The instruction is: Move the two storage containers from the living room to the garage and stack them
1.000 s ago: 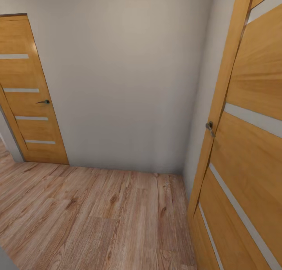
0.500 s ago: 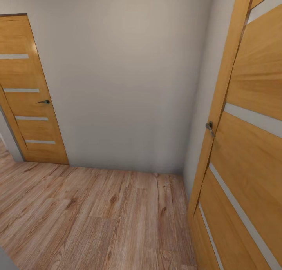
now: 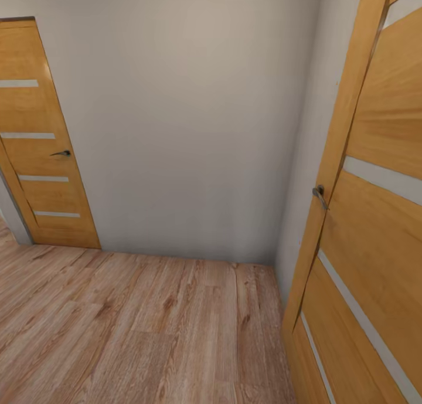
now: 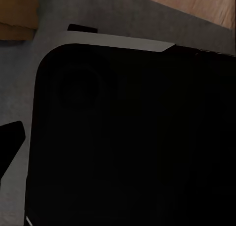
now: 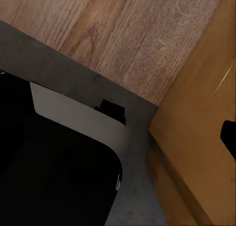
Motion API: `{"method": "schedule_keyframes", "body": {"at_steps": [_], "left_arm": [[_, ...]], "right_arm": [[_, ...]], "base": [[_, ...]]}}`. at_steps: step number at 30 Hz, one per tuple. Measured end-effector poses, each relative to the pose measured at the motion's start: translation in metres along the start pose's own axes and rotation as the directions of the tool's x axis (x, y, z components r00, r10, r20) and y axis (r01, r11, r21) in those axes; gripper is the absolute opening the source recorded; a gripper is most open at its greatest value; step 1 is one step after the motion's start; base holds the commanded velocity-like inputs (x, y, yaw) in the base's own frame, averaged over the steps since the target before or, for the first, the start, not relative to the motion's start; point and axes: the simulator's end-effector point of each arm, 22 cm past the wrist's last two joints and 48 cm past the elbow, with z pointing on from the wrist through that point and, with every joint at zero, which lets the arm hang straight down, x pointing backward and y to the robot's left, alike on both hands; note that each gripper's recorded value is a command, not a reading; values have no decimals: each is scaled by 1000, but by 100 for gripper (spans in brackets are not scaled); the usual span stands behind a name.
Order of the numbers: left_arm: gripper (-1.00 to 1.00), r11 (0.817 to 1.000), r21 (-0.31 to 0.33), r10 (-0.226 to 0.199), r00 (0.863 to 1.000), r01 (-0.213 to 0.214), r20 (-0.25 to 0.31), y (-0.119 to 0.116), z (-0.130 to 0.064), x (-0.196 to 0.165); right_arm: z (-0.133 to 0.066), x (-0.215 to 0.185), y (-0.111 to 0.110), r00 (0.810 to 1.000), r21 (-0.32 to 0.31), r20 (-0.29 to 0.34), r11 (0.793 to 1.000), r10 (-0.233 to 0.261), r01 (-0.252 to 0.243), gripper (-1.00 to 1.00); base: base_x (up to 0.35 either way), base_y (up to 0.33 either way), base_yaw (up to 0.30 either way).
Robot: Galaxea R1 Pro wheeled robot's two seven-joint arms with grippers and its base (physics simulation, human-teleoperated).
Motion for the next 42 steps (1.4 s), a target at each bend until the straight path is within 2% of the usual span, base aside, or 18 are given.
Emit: {"method": "schedule_keyframes", "body": {"at_steps": [42], "left_arm": [[100, 1000, 0, 0, 1000, 0, 2, 0, 0, -1]], "right_arm": [[0, 0, 0, 1000, 0, 0, 1000, -5, 5, 100]], "base": [[305, 0, 0]]}}
